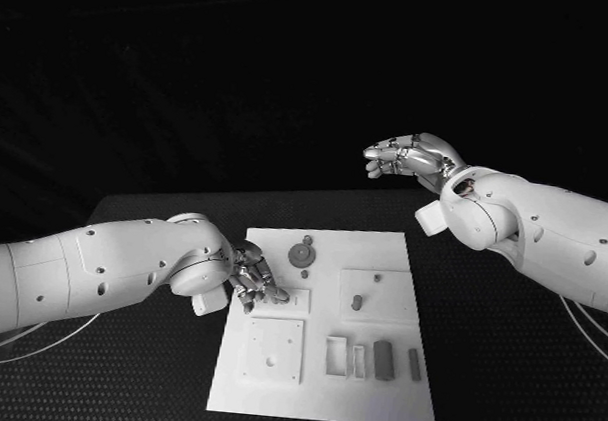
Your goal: Assemble the parts on the task board
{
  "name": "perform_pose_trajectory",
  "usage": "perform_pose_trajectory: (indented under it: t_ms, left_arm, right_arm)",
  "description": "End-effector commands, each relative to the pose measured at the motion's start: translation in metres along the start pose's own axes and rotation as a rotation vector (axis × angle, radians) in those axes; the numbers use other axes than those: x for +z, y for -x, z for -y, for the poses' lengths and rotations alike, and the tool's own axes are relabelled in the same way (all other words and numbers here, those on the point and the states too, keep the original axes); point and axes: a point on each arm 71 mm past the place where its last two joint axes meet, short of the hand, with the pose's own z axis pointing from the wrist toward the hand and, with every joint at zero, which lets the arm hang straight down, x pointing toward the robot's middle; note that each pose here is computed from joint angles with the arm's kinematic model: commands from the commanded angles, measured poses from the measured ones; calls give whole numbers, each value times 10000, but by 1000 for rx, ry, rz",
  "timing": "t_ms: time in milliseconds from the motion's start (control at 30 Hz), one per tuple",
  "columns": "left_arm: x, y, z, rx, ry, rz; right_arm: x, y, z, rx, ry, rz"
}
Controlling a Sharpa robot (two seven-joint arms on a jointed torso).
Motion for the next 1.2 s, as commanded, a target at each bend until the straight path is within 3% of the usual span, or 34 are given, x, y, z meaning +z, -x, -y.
perform_pose_trajectory:
  t_ms: [33, 367, 500, 1200]
  left_arm:
    - [0, 41, -6, 26, 30, 43]
    - [15, 50, 48, 83, 23, 93]
    - [16, 51, 88, 166, 15, 128]
    - [33, 7, 188, 279, -10, 155]
  right_arm:
    - [-1, -7, -33, -23, 30, -2]
    - [-3, -24, -52, -24, 36, -7]
    - [-4, -33, -56, -23, 36, -10]
    - [-16, -71, -72, -18, 35, -26]
